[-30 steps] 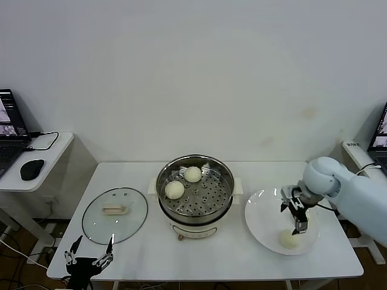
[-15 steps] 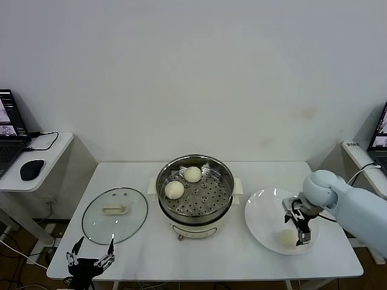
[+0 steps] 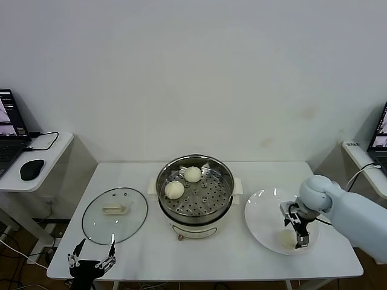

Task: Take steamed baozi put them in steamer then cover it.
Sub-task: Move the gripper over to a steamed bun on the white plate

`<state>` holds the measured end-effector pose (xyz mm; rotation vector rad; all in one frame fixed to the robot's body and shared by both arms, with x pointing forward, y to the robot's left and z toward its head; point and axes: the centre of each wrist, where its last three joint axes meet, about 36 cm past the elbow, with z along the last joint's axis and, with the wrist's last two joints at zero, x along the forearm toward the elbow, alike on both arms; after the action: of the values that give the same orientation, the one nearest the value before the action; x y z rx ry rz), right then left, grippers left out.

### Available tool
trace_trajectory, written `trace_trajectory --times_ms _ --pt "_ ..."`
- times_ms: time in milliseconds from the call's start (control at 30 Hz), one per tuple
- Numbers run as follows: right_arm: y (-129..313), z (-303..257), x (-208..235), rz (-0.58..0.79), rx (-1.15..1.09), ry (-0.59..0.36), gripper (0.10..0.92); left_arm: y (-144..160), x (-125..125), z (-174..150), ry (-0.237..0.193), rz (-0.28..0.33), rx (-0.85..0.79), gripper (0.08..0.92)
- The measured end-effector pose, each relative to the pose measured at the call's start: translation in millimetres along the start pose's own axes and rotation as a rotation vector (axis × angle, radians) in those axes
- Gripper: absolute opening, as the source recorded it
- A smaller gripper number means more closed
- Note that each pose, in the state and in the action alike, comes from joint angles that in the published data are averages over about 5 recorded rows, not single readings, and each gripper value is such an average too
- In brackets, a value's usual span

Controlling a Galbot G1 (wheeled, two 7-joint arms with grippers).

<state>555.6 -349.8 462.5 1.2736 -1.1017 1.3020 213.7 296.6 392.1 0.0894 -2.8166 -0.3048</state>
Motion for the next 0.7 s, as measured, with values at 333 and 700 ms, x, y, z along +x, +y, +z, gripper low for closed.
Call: trace_trajectory --times_ms 333,700 --pt "0.9 2.2 -5.5 -0.010 -0.009 0.000 0.682 -1.1 -1.4 1.1 0.001 0.002 0.001 0.823" --pt "-2.3 15.0 10.3 0.000 -0.033 0.003 0.594 -4.0 -4.3 3.7 0.004 0.008 0.006 0.823"
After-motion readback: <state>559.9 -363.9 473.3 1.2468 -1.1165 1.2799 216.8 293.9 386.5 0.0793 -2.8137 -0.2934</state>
